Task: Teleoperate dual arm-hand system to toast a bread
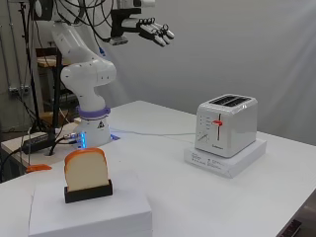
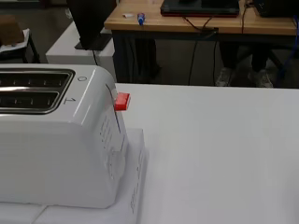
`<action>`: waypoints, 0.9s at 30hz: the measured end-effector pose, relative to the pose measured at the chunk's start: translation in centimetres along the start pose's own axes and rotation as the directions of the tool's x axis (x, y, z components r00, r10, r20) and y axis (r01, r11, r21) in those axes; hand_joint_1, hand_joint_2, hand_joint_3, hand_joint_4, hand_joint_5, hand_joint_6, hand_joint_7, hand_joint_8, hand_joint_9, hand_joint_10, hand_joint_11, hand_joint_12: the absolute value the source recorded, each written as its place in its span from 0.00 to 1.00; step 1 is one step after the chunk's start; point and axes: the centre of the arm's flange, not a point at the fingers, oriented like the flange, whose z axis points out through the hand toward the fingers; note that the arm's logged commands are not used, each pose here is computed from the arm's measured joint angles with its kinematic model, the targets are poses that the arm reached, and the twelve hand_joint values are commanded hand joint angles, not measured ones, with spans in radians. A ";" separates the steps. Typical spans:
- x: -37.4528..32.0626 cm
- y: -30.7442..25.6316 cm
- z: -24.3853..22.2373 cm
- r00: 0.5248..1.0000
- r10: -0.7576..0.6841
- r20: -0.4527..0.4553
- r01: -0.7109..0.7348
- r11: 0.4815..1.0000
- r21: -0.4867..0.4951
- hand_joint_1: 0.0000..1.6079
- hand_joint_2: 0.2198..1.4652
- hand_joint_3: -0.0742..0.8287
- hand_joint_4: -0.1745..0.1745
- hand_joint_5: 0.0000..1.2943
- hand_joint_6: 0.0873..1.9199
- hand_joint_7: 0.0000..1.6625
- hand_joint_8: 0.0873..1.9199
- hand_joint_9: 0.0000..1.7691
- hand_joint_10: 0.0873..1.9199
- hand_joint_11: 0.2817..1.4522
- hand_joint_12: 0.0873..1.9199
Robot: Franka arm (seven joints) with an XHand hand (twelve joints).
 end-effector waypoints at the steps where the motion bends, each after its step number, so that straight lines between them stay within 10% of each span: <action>1: -0.6 -0.5 -0.8 1.000 -0.020 -0.022 0.020 1.000 -0.015 0.12 0.79 0.08 0.22 0.20 0.00 0.23 0.00 0.26 0.00 0.07 0.00; 9: -8.0 -3.4 -8.0 0.980 -0.075 -0.183 0.046 0.987 -0.155 0.11 0.77 0.07 0.41 0.22 0.00 0.22 0.00 0.25 0.00 0.07 0.00; 27: -18.9 20.9 4.3 0.964 0.254 0.081 -0.267 0.930 0.255 0.14 0.66 0.07 0.57 0.24 0.00 0.23 0.00 0.26 0.00 0.14 0.00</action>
